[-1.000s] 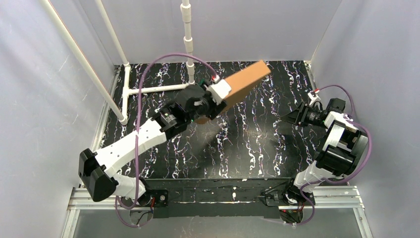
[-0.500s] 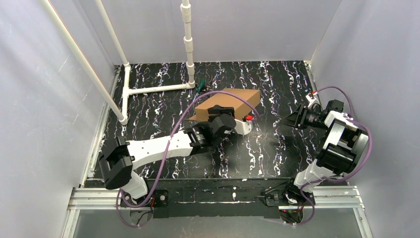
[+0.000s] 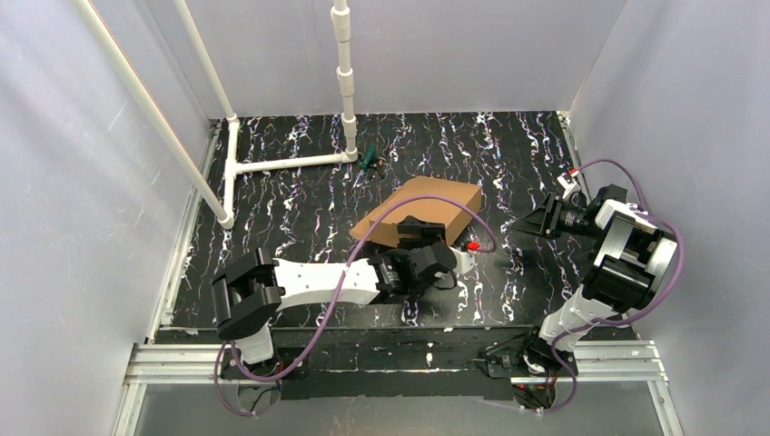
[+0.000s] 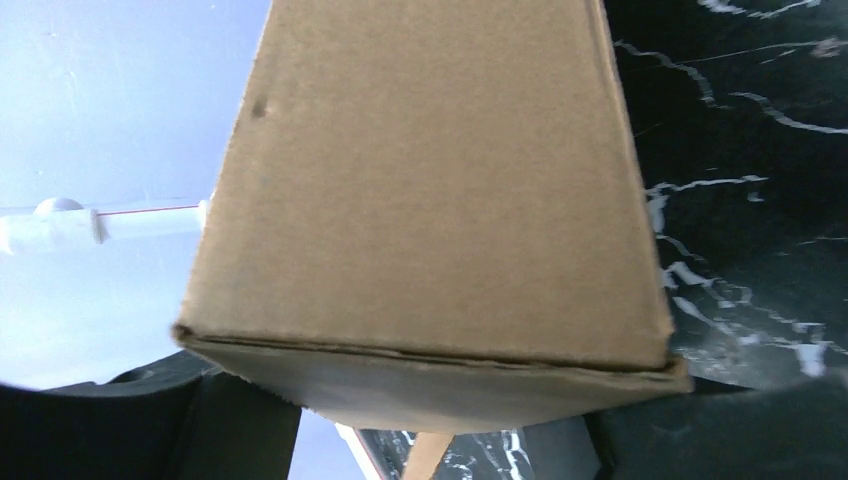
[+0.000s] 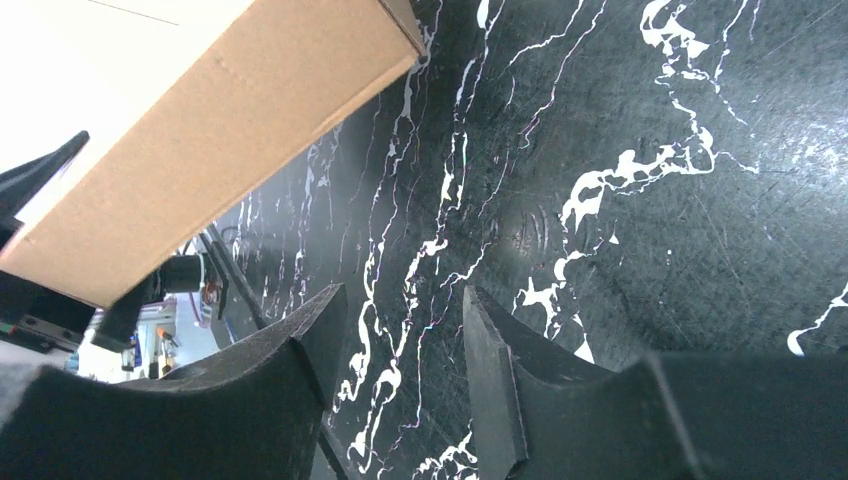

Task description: Fold the paper box

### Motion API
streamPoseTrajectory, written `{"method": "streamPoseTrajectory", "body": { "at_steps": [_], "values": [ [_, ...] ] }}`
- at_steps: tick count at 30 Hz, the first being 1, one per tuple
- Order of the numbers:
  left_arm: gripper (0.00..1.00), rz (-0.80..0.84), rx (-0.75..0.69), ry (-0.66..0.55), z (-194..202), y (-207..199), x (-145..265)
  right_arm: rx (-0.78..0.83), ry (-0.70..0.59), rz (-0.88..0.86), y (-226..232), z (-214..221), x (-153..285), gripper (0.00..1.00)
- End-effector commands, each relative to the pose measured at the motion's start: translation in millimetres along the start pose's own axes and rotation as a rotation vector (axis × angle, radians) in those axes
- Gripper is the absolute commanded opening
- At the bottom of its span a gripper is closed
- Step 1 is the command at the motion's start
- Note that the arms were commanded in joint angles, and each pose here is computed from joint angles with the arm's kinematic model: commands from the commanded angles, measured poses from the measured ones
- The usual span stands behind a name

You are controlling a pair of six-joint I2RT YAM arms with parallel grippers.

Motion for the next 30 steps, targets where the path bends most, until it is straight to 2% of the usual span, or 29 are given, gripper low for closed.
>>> {"method": "streamPoseTrajectory", "body": {
  "at_steps": [1,4,7,8,12,16,20,23,25,27,30],
  "values": [
    [0.70,-0.010,0.012,0.035,-4.0,-22.9,8.6,0.038,-0.016,-0.030,9.5,-10.2,4.4,0.54],
    [0.80,0.002,0.009,0.037,-8.9,-35.9,14.4,0.036,-0.011,-0.035,9.4,-9.4,4.2,0.54],
    [0.95,0.048,0.015,0.036,-13.6,-50.1,22.5,0.037,-0.007,-0.041,10.3,-8.9,4.1,0.54],
    [0.98,0.076,0.021,0.029,-15.6,-56.2,25.9,0.038,-0.006,-0.044,10.8,-8.6,4.0,0.54],
    [0.98,0.290,0.106,-0.020,-26.1,-88.1,45.1,0.041,-0.002,-0.046,12.2,-8.2,4.6,0.54],
    [0.98,0.586,0.195,-0.101,-39.5,-118.9,79.2,0.055,0.003,-0.040,12.5,-6.7,5.7,0.55],
    [0.98,0.858,0.264,-0.231,-56.8,-128.0,126.8,0.075,0.007,-0.026,11.9,-6.9,7.2,0.55],
    [0.98,0.973,0.341,-0.324,-70.3,-114.7,156.7,0.113,0.022,-0.001,12.4,-5.1,8.7,0.54],
    [0.98,0.955,0.465,-0.355,-70.7,-85.5,164.3,0.174,0.043,0.029,14.1,-2.7,8.0,0.54],
    [0.98,0.955,0.672,-0.331,-59.0,-58.0,158.9,0.252,0.080,0.061,19.9,2.5,4.1,0.48],
    [0.98,0.916,1.073,-0.283,-13.6,-16.2,124.2,0.399,0.169,0.147,29.6,13.7,-13.8,0.28]
  ]
}}
Point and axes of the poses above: each gripper's point midway between its finger pads, its own x axis back along the fingers, its own y axis along the line the jaws close on, z = x × y, the point moved 1 cm from there along x, back along the fingers, and after that the axes turned 14 degrees about -x, right-handed, at the moved point
